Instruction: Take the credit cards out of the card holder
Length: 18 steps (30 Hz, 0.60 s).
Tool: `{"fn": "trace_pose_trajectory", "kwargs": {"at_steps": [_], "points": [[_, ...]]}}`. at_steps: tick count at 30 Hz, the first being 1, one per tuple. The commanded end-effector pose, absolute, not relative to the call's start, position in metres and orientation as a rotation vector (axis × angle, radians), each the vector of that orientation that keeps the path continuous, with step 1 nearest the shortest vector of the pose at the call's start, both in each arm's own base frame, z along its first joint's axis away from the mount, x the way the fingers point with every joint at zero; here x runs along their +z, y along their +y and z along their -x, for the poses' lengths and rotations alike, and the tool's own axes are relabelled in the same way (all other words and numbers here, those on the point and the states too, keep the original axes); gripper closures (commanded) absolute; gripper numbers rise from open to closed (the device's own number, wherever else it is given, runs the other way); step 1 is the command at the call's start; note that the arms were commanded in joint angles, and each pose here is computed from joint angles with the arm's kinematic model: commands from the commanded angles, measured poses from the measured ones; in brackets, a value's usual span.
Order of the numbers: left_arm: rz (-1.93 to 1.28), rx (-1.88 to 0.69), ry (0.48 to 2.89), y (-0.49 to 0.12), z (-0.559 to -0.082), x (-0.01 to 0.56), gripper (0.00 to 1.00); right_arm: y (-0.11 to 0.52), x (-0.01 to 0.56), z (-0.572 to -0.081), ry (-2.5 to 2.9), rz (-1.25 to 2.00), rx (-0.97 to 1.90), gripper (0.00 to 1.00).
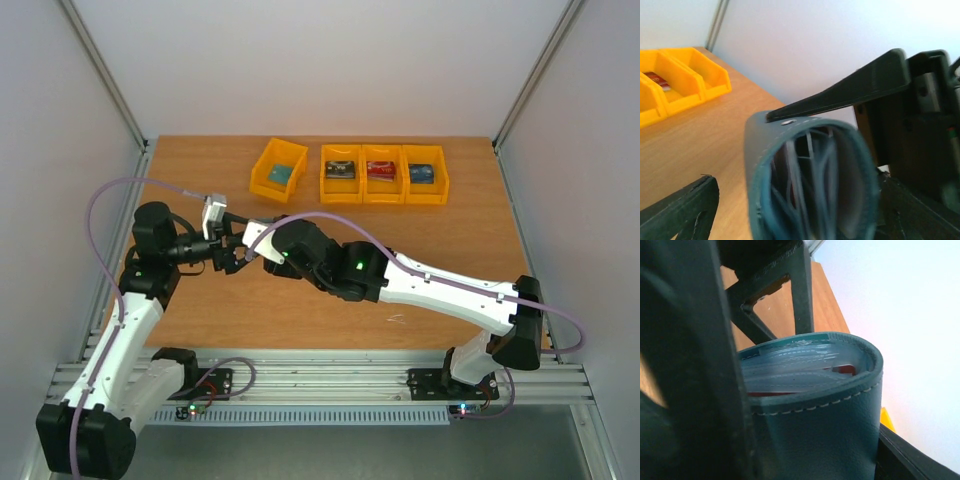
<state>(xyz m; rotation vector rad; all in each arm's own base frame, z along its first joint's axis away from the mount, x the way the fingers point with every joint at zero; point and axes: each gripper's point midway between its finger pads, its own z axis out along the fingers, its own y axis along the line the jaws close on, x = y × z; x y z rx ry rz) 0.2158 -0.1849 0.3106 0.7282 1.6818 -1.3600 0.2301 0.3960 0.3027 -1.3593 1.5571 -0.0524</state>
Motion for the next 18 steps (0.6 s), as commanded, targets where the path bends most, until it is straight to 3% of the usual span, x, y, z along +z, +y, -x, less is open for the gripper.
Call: {"fn": "trace_pose_trajectory", "kwargs": {"at_steps": [1,3,8,10,11,13,18], "points": [[-0.703,-1.223,1.683,-0.182,-0.231,0.313,0.21,0.402,0.329,-0.228,1.512,1.319,-0.006,0.43],[-0.726,-1.233,1.674,-0.184,-0.228,0.312,0.47,0.402,0.329,-0.226,1.505,1.333,-0.007,0.43],[-0.812,-1.310,1.625,-0.193,-0.212,0.311,0.97,0.402,0.331,-0.226,1.485,1.326,-0.009,0.43],[-0.829,-1.316,1.574,-0.194,-0.209,0.321,1.00,0.399,0.335,-0.228,1.477,1.308,-0.012,0.41],[-0.832,-1.312,1.557,-0.194,-0.208,0.324,1.00,0.396,0.337,-0.229,1.476,1.294,-0.014,0.35],[-0.794,-1.285,1.530,-0.191,-0.212,0.333,1.00,0.386,0.344,-0.235,1.496,1.258,-0.006,0.03],[-0.647,-1.198,1.406,-0.180,-0.227,0.385,1.00,0.334,0.379,-0.244,1.670,1.127,0.398,0.01]]}}
